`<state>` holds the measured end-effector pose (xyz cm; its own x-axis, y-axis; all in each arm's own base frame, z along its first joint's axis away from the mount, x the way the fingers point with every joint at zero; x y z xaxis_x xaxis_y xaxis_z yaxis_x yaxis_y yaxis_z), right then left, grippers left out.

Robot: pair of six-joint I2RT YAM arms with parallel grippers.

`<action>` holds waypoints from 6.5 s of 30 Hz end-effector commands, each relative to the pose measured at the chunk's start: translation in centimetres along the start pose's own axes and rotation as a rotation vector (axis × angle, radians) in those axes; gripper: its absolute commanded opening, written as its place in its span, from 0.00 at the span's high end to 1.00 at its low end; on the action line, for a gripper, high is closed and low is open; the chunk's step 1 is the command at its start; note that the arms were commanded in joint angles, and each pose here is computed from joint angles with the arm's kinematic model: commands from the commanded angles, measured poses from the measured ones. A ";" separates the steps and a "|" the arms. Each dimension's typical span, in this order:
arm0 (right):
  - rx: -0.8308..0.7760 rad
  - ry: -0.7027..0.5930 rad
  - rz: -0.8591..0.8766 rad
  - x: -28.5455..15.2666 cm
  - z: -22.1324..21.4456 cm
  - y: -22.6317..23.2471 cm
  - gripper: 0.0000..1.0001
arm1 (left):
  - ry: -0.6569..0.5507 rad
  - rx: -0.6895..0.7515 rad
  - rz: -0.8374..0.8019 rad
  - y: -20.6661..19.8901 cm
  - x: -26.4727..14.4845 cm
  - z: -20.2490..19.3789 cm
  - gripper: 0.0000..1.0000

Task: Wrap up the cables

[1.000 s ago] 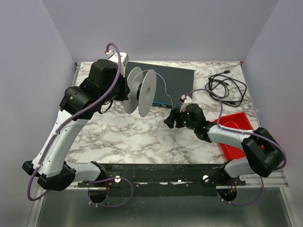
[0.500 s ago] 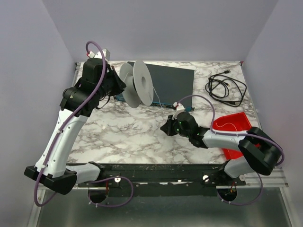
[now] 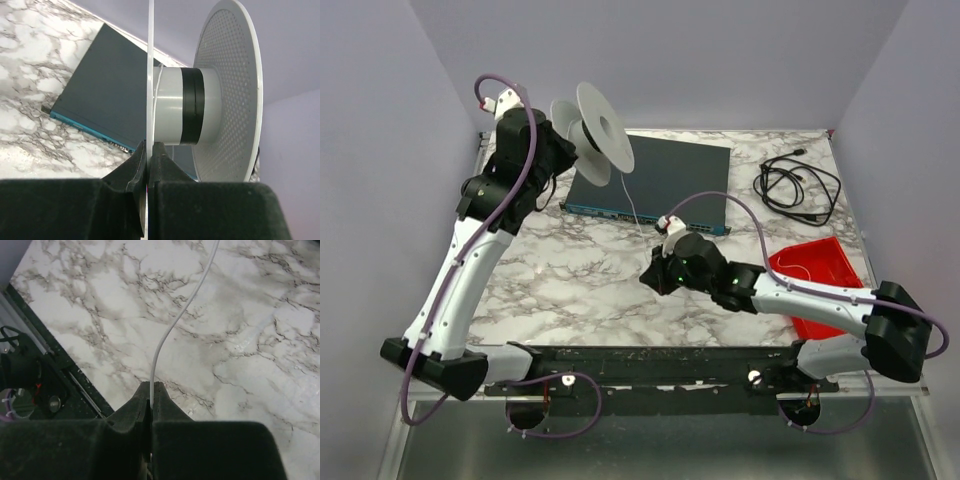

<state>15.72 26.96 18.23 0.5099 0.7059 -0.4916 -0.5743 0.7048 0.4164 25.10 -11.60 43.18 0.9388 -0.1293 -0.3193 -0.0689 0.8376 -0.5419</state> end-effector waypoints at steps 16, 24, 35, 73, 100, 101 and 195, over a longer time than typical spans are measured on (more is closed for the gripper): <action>-0.364 -0.284 -0.203 -10.5 16.6 6.3 0.99 | 0.020 0.480 0.122 -0.8 5.2 -4.5 1.00; -0.453 -0.458 -0.401 -10.5 20.2 5.9 0.99 | 0.142 0.622 -0.062 -0.4 1.9 -7.3 1.00; -0.418 -0.447 -0.375 -7.3 23.5 1.4 0.99 | 0.168 0.779 -0.407 -0.2 -2.8 -9.9 1.00; 0.120 -0.378 0.170 -0.9 13.1 -7.8 0.51 | -0.113 0.395 -0.719 -4.6 -11.5 -0.2 1.00; 0.280 -0.190 0.226 -2.1 2.3 -8.7 0.45 | -0.296 0.225 -0.428 -5.1 -10.0 3.0 1.00; 0.284 -0.187 0.227 -2.3 2.0 -8.7 0.45 | -0.299 0.222 -0.419 -5.1 -9.9 3.0 1.00; 0.152 -0.361 0.218 -3.7 16.3 -10.1 0.99 | -0.161 0.125 -0.648 -4.6 -6.9 0.3 1.00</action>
<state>31.89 16.80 26.37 0.7077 0.6161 -0.3457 -0.4424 0.7680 0.4630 19.77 -14.70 43.57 0.7860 -0.6160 -0.0519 0.5565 0.7417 -0.3745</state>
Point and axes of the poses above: each gripper's point midway between its finger pads, its own x axis out along the fingers, its own y axis along the line the jaws close on, z = x × y, the point moved 10 cm from there along -x, back along the fingers, and after that the axes turned 3 degrees about x, right-handed, at the moved point
